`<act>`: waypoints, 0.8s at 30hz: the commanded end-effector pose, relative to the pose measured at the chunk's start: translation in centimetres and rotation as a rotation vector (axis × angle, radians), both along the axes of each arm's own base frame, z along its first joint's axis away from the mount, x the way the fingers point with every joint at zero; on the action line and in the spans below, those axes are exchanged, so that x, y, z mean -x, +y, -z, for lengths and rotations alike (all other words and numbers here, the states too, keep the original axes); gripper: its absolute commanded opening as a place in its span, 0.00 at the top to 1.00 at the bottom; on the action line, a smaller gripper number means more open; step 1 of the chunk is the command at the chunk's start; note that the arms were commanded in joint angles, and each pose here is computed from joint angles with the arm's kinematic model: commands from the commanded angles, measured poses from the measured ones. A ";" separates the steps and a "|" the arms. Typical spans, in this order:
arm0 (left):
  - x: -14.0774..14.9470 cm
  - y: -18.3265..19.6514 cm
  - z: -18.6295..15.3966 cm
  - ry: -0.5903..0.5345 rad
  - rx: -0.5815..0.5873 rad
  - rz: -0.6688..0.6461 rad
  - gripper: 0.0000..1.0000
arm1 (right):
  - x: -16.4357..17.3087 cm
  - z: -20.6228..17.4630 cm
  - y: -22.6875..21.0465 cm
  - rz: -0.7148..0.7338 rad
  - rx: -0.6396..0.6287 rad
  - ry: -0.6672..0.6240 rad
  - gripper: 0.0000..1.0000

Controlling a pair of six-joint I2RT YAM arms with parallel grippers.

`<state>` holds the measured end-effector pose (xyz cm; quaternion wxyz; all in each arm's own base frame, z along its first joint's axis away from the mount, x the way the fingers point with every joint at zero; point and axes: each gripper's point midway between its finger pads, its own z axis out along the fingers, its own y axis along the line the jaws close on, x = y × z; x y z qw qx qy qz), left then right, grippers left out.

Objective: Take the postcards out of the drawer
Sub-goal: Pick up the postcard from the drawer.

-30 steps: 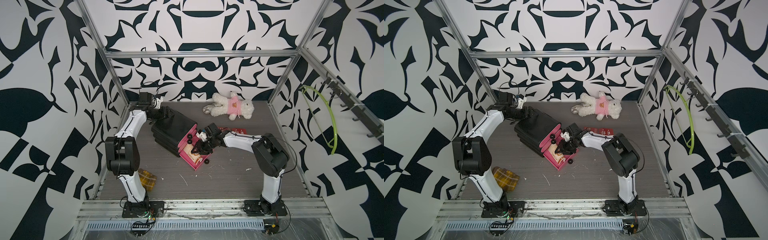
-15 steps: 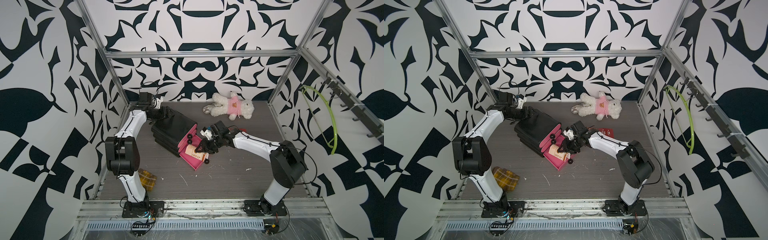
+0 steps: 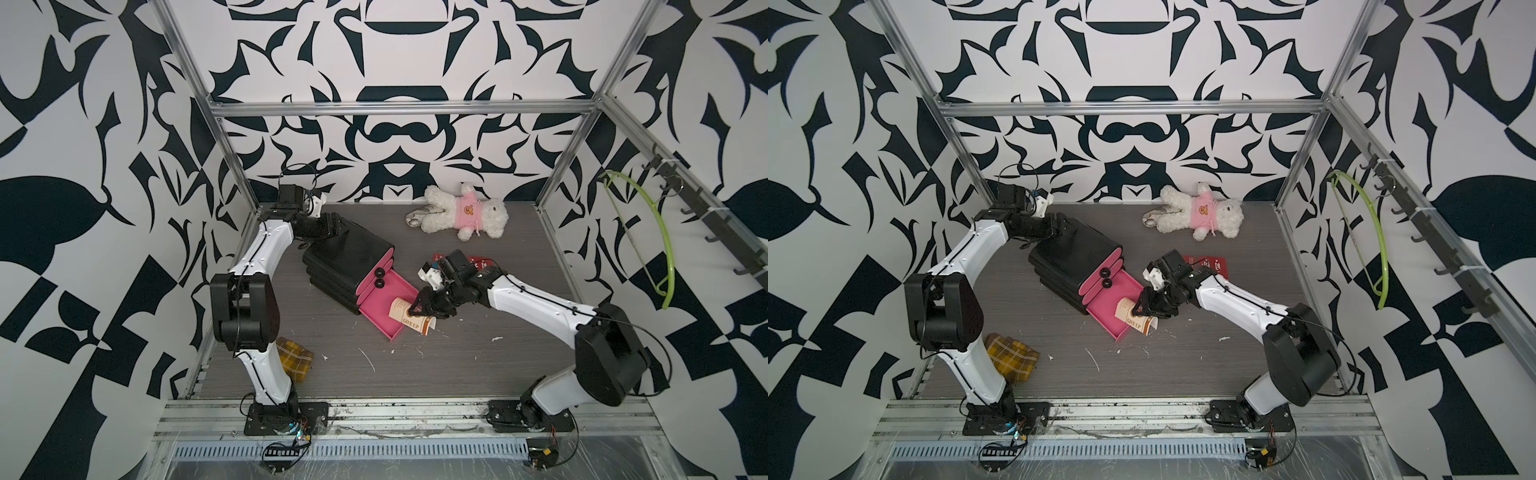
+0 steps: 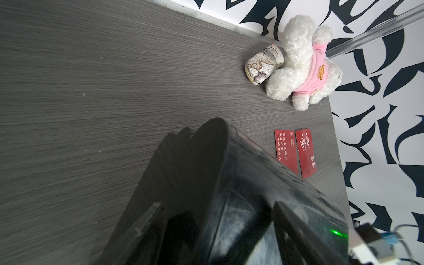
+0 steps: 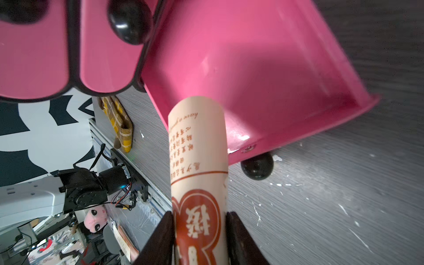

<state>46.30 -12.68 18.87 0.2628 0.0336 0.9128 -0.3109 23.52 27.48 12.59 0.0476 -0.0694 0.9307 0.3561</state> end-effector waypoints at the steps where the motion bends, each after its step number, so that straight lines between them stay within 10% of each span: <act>1: 3.8 -1.0 2.4 0.177 -0.020 0.021 0.22 | -0.2 -1.5 -2.3 0.030 0.064 -0.086 0.61; 18: 5.7 0.9 -10.5 -0.160 -0.039 -0.090 0.16 | -4.0 -6.5 -6.7 0.173 0.221 -0.374 0.61; 20: 6.1 1.2 -11.2 -0.178 -0.044 -0.104 0.01 | -4.7 -6.9 -6.7 0.180 0.235 -0.395 0.62; 24: 7.4 -0.9 -13.0 -0.187 0.120 -0.062 0.01 | -6.2 -9.2 -6.7 0.210 0.217 -0.472 0.62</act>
